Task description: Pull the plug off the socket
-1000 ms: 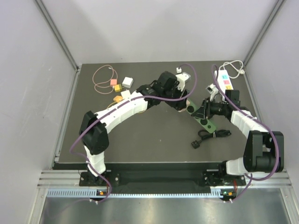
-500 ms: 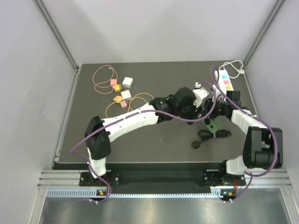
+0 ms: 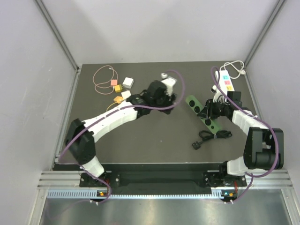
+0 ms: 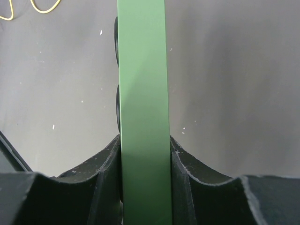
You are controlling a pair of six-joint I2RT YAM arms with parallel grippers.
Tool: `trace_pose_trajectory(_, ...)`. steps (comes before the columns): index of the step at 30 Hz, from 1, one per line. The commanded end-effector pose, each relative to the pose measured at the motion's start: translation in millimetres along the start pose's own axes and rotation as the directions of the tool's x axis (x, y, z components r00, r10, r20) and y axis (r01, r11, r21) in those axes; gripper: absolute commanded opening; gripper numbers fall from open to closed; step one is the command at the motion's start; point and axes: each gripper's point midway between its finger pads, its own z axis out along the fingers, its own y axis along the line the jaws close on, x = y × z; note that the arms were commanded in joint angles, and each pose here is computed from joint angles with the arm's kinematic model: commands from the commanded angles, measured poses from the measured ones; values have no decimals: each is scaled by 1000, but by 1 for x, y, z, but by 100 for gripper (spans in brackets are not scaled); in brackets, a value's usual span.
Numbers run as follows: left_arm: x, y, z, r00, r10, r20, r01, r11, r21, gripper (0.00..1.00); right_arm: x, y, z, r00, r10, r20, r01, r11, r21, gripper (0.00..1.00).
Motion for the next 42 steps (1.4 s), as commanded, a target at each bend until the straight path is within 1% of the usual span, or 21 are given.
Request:
trace_pose_trajectory(1, -29, 46, -34, 976, -152, 157, 160, 986, -40, 0, -25, 1, -5, 994, -72, 76, 73, 997, -8, 0)
trace_pose_trajectory(2, -8, 62, -32, 976, -178, 127, 189, 979, -80, 0, -26, 1, -5, 994, -71, 78, 72, 997, -10, 0)
trace_pose_trajectory(3, -7, 90, -43, 965, -211, 155, 233, 962, -141, 0, -26, 2, -5, 994, -71, 79, 72, 997, -11, 0)
trace_pose_trajectory(4, 0, 104, -47, 959, -235, 158, 261, 951, -168, 0, -26, 2, -5, 994, -70, 79, 71, 997, -13, 0)
trace_pose_trajectory(5, 17, 116, -52, 951, -271, 150, 296, 936, -191, 0, -26, 2, -5, 994, -70, 79, 72, 997, -13, 0)
trace_pose_trajectory(6, 26, 143, -58, 937, -310, 162, 342, 908, -240, 0, -26, 2, -6, 994, -70, 80, 72, 997, -15, 0)
trace_pose_trajectory(7, 45, 154, -59, 931, -336, 143, 363, 893, -265, 0, -27, 2, -6, 994, -71, 81, 73, 997, -16, 0)
trace_pose_trajectory(9, 57, 182, -73, 907, -385, 172, 421, 852, -313, 0, -27, 2, -6, 994, -70, 82, 71, 997, -17, 0)
trace_pose_trajectory(10, 74, 188, -73, 902, -403, 153, 431, 841, -328, 0, -27, 2, -6, 994, -68, 82, 70, 997, -19, 0)
trace_pose_trajectory(17, 122, 254, -95, 863, -474, 178, 495, 719, -488, 0, -26, 3, -7, 994, -67, 83, 69, 997, -23, 0)
trace_pose_trajectory(22, 132, 274, -89, 845, -498, 194, 522, 691, -500, 1, -28, 2, -8, 994, -67, 88, 69, 997, -24, 0)
trace_pose_trajectory(23, 138, 279, -79, 841, -515, 167, 522, 690, -501, 13, -28, 2, -9, 994, -65, 90, 67, 997, -25, 0)
trace_pose_trajectory(24, 133, 280, -80, 842, -510, 174, 522, 692, -498, 13, -28, 1, -9, 994, -63, 91, 65, 998, -23, 0)
trace_pose_trajectory(26, 136, 281, -73, 840, -521, 151, 521, 695, -496, 19, -28, 1, -9, 994, -61, 91, 64, 998, -27, 0)
trace_pose_trajectory(27, 131, 281, -72, 840, -521, 150, 521, 702, -486, 28, -28, 0, -9, 994, -60, 92, 63, 998, -26, 0)
trace_pose_trajectory(30, 124, 281, -71, 841, -520, 150, 523, 711, -469, 48, -28, 0, -10, 994, -57, 93, 60, 998, -27, 0)
trace_pose_trajectory(32, 120, 281, -72, 842, -518, 153, 524, 714, -464, 57, -27, -1, -10, 994, -54, 91, 57, 998, -27, 0)
trace_pose_trajectory(33, 117, 281, -73, 842, -516, 157, 524, 715, -462, 57, -28, -1, -10, 994, -54, 91, 57, 998, -28, 0)
trace_pose_trajectory(39, 98, 269, -83, 851, -495, 175, 521, 755, -398, 70, -29, -3, -12, 994, -53, 98, 56, 998, -25, 0)
trace_pose_trajectory(40, 93, 268, -86, 855, -483, 187, 516, 762, -391, 76, -29, -4, -12, 994, -53, 100, 56, 998, -25, 0)
trace_pose_trajectory(42, 90, 268, -91, 860, -472, 195, 509, 764, -396, 78, -29, -5, -13, 994, -48, 99, 51, 998, -23, 0)
